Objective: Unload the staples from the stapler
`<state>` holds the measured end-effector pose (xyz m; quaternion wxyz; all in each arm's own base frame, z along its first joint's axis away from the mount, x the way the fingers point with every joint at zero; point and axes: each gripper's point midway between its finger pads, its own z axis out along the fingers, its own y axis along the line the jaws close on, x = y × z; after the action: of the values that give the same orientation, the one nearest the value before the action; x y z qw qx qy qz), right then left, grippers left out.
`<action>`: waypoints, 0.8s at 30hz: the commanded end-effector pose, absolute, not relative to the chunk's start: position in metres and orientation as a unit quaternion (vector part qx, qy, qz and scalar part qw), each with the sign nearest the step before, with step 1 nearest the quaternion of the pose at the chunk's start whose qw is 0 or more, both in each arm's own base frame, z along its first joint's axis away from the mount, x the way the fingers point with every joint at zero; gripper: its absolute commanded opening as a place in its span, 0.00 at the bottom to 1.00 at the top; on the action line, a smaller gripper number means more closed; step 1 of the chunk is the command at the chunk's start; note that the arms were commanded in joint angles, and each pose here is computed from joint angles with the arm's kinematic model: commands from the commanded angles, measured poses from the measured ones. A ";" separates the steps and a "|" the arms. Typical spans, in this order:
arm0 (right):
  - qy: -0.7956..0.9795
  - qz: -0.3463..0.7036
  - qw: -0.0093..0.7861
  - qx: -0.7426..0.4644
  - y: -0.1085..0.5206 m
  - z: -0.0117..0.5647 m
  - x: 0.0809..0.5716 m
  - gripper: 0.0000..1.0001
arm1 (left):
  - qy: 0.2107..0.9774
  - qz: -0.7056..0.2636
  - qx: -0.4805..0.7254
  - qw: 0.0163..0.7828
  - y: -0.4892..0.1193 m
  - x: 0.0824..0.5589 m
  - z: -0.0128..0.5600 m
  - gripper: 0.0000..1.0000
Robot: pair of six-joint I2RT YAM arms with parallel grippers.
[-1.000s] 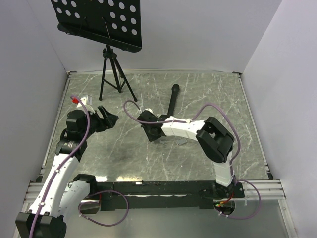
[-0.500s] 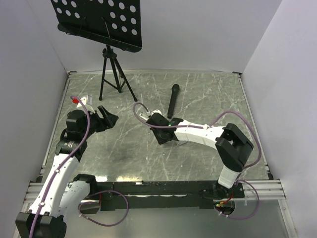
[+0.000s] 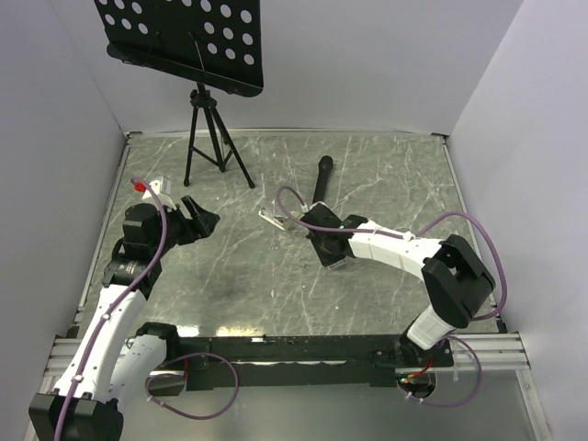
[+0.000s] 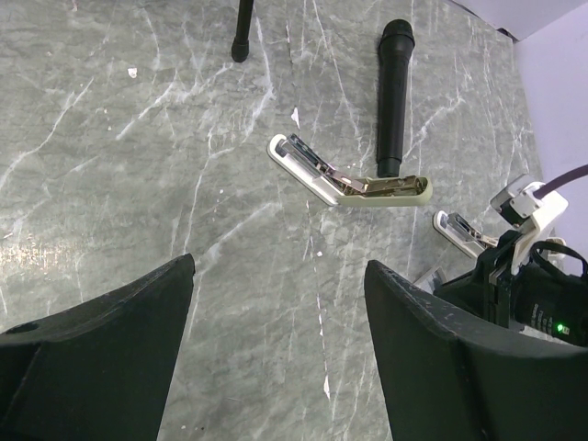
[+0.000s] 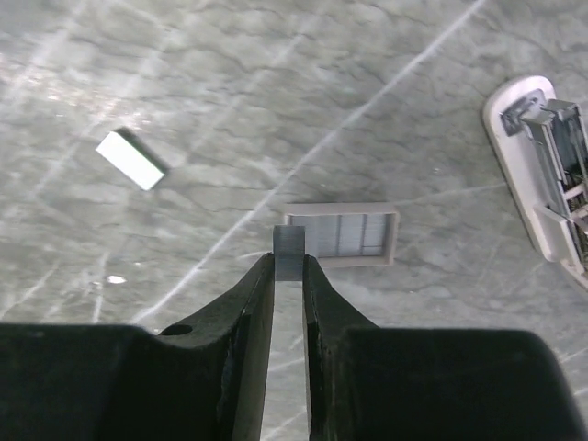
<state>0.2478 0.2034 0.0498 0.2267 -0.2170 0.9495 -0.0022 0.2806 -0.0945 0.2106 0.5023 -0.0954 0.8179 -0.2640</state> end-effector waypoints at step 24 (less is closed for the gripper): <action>0.955 0.003 0.195 -0.222 0.179 0.038 0.254 0.23 | 0.800 -0.269 -0.083 0.531 -0.095 0.284 0.236 0.79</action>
<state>0.2534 0.1816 0.0424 0.1986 -0.2215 0.9547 0.0045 0.2806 -0.0945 0.2106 0.5023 -0.0954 0.8179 -0.2640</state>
